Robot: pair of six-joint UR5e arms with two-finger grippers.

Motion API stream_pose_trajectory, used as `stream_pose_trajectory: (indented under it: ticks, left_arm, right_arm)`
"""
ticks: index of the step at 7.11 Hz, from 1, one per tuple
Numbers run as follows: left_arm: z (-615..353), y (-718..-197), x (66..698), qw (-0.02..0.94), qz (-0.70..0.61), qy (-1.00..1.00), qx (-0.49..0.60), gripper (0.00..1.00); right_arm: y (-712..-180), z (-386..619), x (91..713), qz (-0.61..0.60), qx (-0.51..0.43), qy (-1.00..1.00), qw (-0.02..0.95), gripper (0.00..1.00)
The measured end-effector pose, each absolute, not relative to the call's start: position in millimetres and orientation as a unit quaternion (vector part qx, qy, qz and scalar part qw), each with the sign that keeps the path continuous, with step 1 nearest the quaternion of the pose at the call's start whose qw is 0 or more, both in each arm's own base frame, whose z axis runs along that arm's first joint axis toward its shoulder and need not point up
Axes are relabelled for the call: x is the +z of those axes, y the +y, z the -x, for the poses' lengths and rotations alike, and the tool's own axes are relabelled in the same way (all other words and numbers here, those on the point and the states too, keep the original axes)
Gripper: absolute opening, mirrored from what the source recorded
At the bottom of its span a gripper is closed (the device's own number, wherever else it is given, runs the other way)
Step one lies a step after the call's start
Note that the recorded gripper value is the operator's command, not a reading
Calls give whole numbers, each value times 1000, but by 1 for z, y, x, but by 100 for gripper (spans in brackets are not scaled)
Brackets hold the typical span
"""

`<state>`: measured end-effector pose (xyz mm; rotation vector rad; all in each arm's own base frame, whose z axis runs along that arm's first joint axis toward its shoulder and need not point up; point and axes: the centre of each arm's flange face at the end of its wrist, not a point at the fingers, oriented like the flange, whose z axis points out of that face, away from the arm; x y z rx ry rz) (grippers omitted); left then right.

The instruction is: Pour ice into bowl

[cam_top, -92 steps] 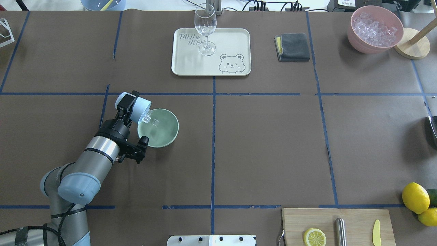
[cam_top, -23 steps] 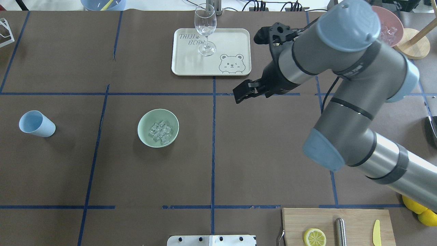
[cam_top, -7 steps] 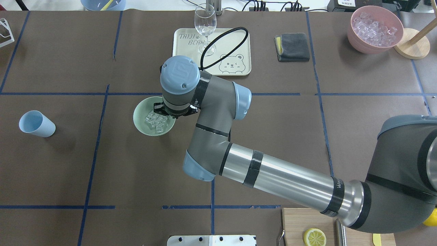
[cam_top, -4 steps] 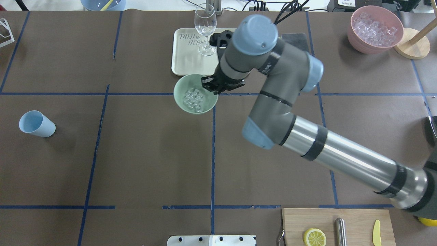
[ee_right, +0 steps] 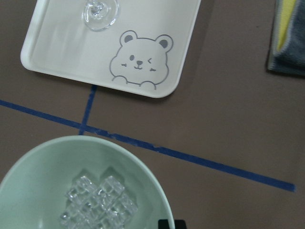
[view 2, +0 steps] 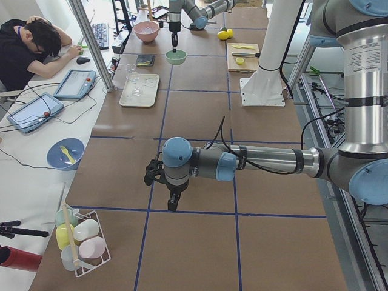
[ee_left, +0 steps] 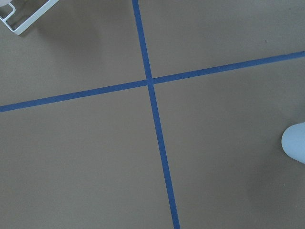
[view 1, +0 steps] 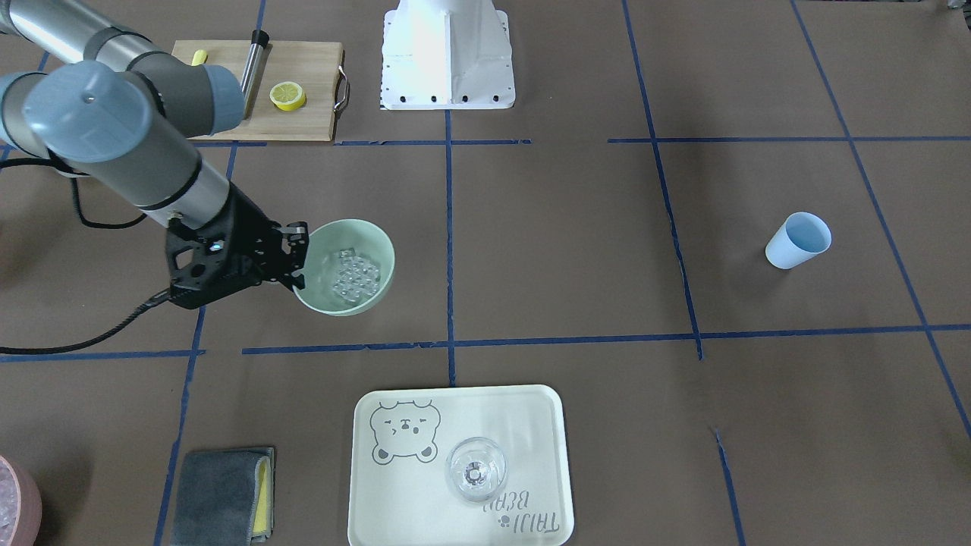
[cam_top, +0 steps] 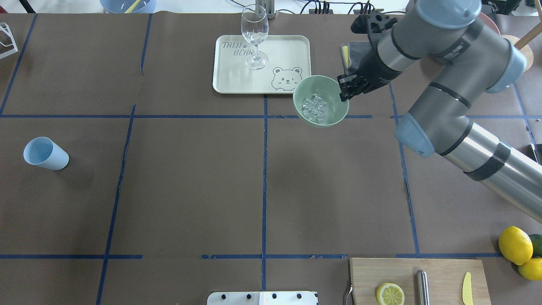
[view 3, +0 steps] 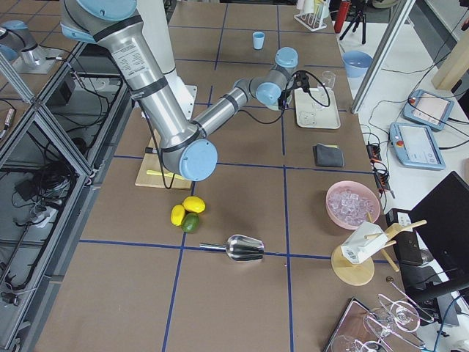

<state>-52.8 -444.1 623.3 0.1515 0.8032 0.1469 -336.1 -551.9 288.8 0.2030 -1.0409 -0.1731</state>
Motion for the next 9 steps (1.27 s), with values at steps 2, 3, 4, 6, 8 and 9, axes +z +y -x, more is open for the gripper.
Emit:
stream_pose_trajectory:
  ticks: [2,3,4,6,8,9]
  left_arm:
    - [52,-443,622,915,-74,390,72,100]
    - [52,-444,622,915,-76,391,73,100]
    - [52,-444,621,914,-77,391,74,100]
    - [52,-444,620,914,-79,391,75,100]
    - [52,-444,620,914,-79,391,75,100]
    - [52,-444,620,914,-79,391,75,100]
  right_arm:
    - [-528,262,374,-93,-93,-472,872,0]
    - [-511,234,424,-85,-107,-453,881,0]
    - [-494,214,468,-74,-120,-436,889,0]
    - [-464,193,531,-62,-129,-424,894,0]
    - [-453,187,568,-74,-118,-435,890,10]
    - [-453,188,574,-75,-109,-438,889,79]
